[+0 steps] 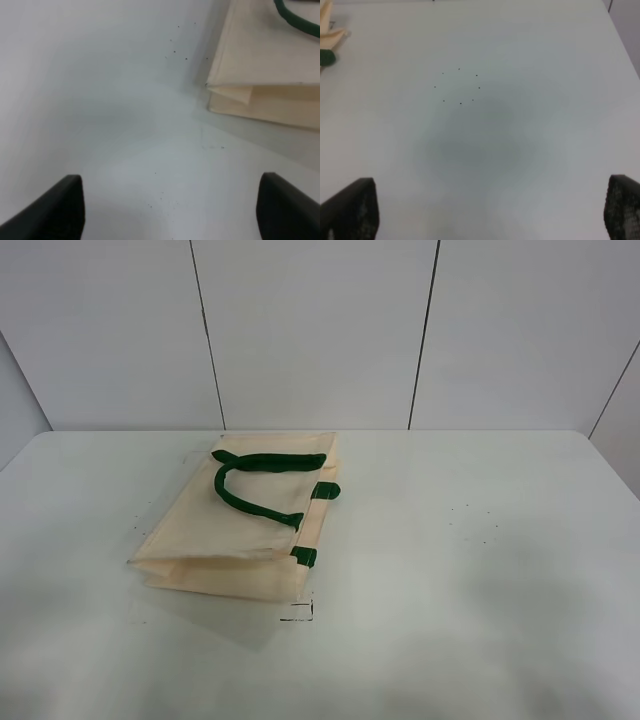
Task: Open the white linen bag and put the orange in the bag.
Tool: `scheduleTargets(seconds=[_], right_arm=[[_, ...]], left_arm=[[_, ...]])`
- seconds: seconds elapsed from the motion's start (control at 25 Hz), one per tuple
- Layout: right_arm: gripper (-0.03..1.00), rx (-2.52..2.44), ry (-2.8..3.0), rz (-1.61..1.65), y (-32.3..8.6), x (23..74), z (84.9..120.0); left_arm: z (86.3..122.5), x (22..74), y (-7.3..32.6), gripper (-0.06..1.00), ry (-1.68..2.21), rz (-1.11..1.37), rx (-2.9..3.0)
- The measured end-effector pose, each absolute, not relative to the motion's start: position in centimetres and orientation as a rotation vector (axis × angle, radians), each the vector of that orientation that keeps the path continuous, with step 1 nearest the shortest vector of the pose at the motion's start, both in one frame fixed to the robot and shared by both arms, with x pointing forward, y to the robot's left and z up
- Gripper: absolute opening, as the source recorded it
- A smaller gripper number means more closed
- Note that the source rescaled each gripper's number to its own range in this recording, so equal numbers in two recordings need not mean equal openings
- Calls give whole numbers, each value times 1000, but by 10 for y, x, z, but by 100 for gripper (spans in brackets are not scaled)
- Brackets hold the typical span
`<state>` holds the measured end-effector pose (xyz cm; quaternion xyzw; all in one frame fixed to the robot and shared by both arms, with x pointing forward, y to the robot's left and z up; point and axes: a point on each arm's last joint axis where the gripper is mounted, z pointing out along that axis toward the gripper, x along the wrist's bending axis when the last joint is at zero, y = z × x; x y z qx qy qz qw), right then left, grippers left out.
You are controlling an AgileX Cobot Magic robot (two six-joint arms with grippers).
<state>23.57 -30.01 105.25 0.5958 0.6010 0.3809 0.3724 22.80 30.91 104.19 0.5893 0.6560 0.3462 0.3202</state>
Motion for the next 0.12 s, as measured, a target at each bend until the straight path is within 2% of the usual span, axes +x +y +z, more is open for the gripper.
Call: scheduleTargets(seconds=[0.12], right_arm=[[100,1527,1540,976,-300,236,1052]], left_arm=[[1042,228,309,96,1724,910,1549]])
